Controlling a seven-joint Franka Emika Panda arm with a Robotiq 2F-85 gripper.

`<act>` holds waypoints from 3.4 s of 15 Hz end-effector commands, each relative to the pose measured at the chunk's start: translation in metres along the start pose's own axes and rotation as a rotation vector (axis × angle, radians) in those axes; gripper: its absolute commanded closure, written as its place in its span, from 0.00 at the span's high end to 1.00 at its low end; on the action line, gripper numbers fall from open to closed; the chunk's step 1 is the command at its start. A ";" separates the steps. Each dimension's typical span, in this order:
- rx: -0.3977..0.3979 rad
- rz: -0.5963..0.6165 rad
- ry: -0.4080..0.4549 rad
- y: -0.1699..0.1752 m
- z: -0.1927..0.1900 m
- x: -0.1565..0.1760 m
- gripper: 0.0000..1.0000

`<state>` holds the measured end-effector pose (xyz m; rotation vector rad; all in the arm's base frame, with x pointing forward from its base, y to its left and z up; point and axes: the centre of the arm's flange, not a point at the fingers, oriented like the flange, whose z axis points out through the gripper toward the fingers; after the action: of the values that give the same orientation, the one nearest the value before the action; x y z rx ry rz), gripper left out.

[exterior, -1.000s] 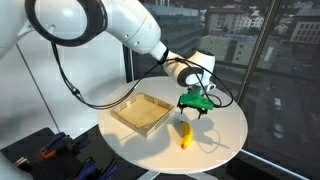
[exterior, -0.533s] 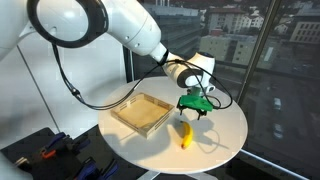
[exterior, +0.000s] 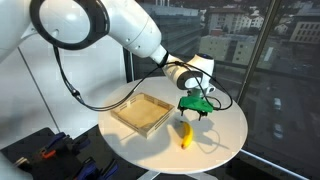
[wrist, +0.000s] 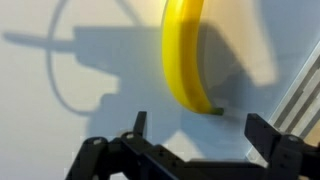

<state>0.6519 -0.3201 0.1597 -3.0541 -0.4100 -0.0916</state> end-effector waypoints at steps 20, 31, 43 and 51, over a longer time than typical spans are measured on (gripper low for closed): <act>-0.034 0.026 0.003 0.017 0.015 -0.020 1.00; -0.038 0.021 -0.005 0.012 0.018 -0.033 1.00; -0.034 0.006 -0.017 0.001 0.029 -0.041 1.00; -0.032 0.000 -0.026 -0.002 0.032 -0.040 0.93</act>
<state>0.6222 -0.3327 0.1136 -3.0826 -0.3827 -0.0526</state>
